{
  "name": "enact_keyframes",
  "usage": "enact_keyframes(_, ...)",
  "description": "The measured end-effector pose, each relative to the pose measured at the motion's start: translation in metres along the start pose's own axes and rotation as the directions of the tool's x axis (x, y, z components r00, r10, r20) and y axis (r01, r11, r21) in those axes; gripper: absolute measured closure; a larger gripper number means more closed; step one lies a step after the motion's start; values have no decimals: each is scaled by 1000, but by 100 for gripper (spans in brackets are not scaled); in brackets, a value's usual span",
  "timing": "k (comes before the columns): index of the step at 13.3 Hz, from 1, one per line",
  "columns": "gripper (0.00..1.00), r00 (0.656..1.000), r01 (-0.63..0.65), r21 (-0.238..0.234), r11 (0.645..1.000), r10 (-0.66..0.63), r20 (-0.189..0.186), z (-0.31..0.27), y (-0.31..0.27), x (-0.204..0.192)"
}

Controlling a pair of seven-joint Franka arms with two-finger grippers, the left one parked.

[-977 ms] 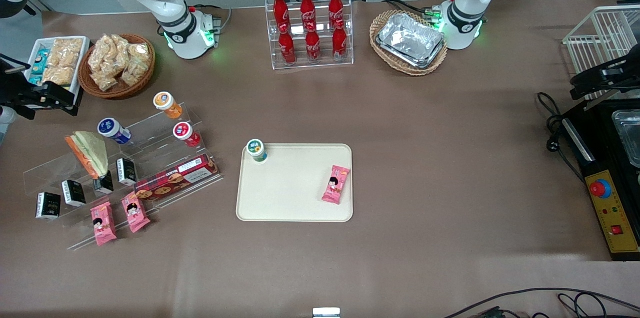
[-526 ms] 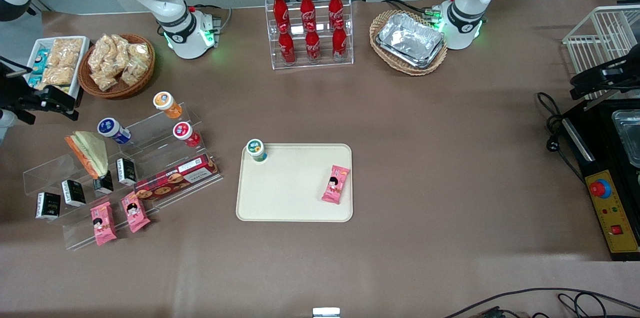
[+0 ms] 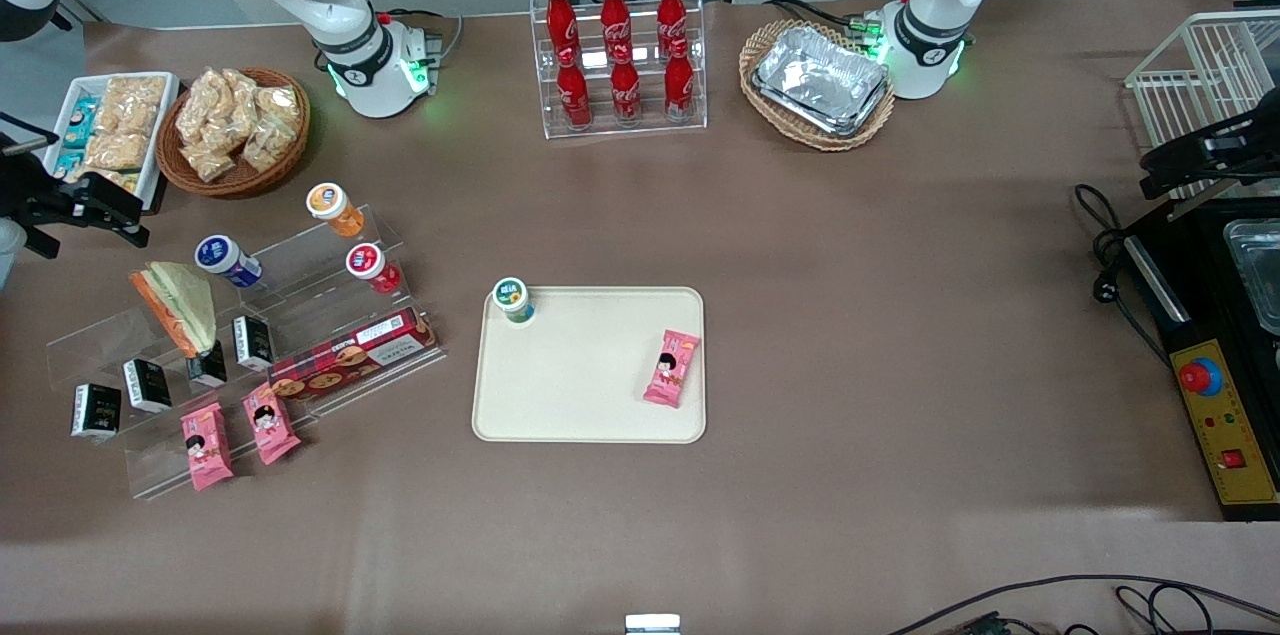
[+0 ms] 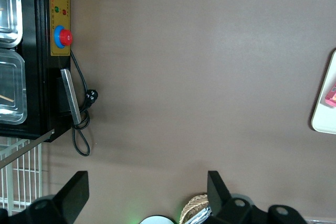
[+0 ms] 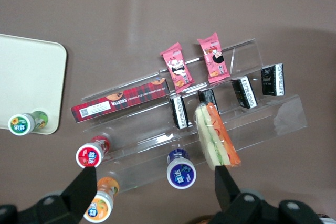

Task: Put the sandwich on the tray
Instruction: 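Move the right gripper toward the wrapped sandwich on the acrylic rack, then lower the open right gripper around the wrapped sandwich and close it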

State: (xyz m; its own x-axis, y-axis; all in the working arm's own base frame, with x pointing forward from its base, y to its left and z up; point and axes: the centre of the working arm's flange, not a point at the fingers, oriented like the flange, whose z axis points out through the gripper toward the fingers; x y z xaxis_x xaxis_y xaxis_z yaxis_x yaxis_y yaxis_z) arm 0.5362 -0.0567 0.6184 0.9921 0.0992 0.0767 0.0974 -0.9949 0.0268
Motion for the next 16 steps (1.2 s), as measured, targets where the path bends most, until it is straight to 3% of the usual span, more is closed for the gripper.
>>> enact_keyframes(2, 0, 1000, -22, -1, 1000, 22, -5, 0, 16, -3)
enact_keyframes(6, 0, 998, 62, 59, 996, -60, -23, 8, 83, -18)
enact_keyframes(11, 0, 983, 181, 71, 981, -181, 5, 49, 135, -28)
enact_keyframes(16, 0, 979, 198, 85, 977, -200, 28, 112, 147, -41)
